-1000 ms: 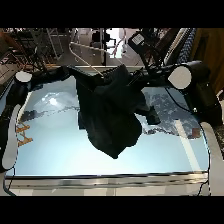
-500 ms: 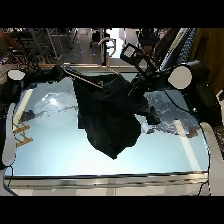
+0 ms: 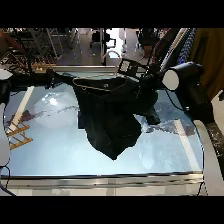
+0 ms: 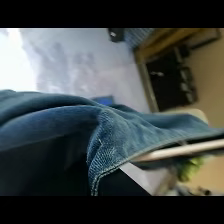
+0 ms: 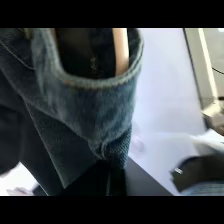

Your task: Fold the clothes and pants, and hang the long-sleeved shirts on hangers.

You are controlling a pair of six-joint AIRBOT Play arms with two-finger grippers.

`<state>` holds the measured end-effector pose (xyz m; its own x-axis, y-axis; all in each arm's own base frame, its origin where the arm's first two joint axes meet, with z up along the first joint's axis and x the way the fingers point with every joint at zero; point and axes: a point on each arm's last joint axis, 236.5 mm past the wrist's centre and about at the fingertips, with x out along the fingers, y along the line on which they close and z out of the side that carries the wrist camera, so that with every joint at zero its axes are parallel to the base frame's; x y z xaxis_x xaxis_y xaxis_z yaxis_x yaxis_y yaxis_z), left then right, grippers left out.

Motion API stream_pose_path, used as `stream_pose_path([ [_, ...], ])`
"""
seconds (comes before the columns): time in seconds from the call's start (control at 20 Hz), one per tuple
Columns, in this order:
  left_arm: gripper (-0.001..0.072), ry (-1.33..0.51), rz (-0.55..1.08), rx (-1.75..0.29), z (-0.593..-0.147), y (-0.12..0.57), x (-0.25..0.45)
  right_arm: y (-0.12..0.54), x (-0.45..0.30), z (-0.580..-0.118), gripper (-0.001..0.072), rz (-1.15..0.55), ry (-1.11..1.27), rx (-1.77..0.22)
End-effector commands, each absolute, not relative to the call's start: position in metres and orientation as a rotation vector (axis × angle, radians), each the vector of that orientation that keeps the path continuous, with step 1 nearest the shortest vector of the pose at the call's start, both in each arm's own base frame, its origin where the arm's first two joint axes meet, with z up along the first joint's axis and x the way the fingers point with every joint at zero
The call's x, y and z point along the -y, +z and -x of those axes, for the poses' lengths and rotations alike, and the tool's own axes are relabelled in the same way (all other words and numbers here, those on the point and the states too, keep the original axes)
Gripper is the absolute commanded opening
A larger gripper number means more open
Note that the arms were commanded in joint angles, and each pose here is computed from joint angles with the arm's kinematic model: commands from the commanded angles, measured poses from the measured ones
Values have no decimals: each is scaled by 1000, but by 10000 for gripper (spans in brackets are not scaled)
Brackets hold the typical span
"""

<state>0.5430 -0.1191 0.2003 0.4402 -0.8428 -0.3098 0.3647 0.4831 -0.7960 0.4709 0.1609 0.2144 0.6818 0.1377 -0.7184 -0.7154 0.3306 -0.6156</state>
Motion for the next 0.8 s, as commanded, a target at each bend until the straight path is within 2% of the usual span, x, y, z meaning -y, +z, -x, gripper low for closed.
stream_pose_path([
  [0.0, 26, -1021, 781, -816, -506, 226, 124, 203, -144, -500, 24, 1217, 516, -624],
  [0.15, 25, -1037, 742, -892, -492, 211, 122, 213, -141, -527, 24, 1185, 400, -557],
  [0.3, 26, -1063, 741, -908, -486, 211, 124, 215, -131, -536, 24, 1228, 343, -556],
  [0.5, 26, -1080, 732, -925, -481, 210, 128, 231, -123, -546, 24, 1174, 243, -511],
  [0.75, 27, -1257, 833, -834, -466, 254, 145, 209, -128, -551, 24, 1218, 260, -520],
])
